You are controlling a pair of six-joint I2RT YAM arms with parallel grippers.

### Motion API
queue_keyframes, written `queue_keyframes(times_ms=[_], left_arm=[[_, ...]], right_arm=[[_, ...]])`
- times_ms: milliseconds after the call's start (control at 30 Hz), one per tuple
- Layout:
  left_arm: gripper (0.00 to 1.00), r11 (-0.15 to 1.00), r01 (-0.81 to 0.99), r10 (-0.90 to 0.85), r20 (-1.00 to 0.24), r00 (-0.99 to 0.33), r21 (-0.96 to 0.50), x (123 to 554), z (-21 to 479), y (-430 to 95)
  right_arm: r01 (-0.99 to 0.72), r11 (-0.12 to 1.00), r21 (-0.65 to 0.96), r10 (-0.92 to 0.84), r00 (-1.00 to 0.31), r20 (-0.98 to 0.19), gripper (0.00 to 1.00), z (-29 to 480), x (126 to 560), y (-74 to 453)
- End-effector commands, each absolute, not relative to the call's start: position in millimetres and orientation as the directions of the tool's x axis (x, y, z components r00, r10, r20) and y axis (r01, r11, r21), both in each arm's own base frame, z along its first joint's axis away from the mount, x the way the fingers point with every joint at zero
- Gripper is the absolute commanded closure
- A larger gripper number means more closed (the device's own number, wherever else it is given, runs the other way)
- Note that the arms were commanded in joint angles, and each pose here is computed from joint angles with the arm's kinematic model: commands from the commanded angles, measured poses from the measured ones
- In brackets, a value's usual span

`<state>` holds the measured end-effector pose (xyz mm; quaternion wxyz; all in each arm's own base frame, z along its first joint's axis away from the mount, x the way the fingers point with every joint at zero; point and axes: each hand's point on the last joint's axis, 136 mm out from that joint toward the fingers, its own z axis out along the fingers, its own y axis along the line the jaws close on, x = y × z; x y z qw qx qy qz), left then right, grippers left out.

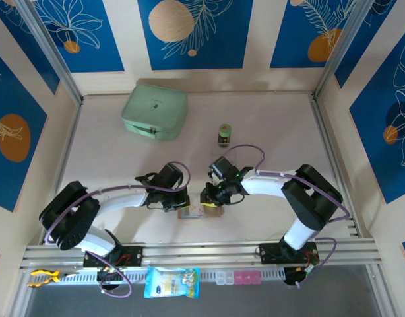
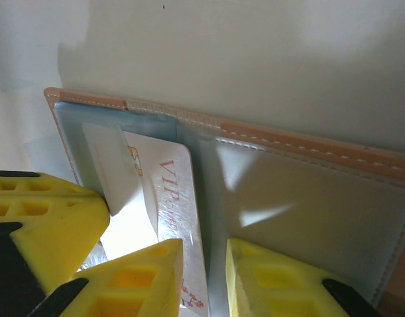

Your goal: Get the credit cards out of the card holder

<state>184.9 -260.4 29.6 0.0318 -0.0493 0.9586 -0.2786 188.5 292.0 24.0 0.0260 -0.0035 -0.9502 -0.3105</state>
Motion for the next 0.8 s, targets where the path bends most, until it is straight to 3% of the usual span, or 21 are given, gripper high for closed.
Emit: queue_keyframes(times_ms=[0, 500, 767], left_arm=[[0.99, 0.876, -0.098, -0.109, 0.004, -0.994, -0.472, 173.0, 11.0, -247.9], [1.0, 0.883, -0.106, -0.114, 0.011, -0.993, -0.457, 172.5, 6.3, -246.2], [1.0, 0.884, -0.105, -0.116, 0.004, -0.993, -0.456, 172.6, 8.8, -244.9]], right_arm=[[0.046, 0.79, 0.611, -0.014, -0.996, 0.093, 0.76, 19.2, 182.8, 293.4], [0.044, 0.744, 0.666, -0.023, -0.995, 0.092, 0.83, 26.9, 184.9, 302.2], [0.058, 0.776, 0.628, 0.005, -0.996, 0.087, 0.88, 27.0, 184.5, 287.9]])
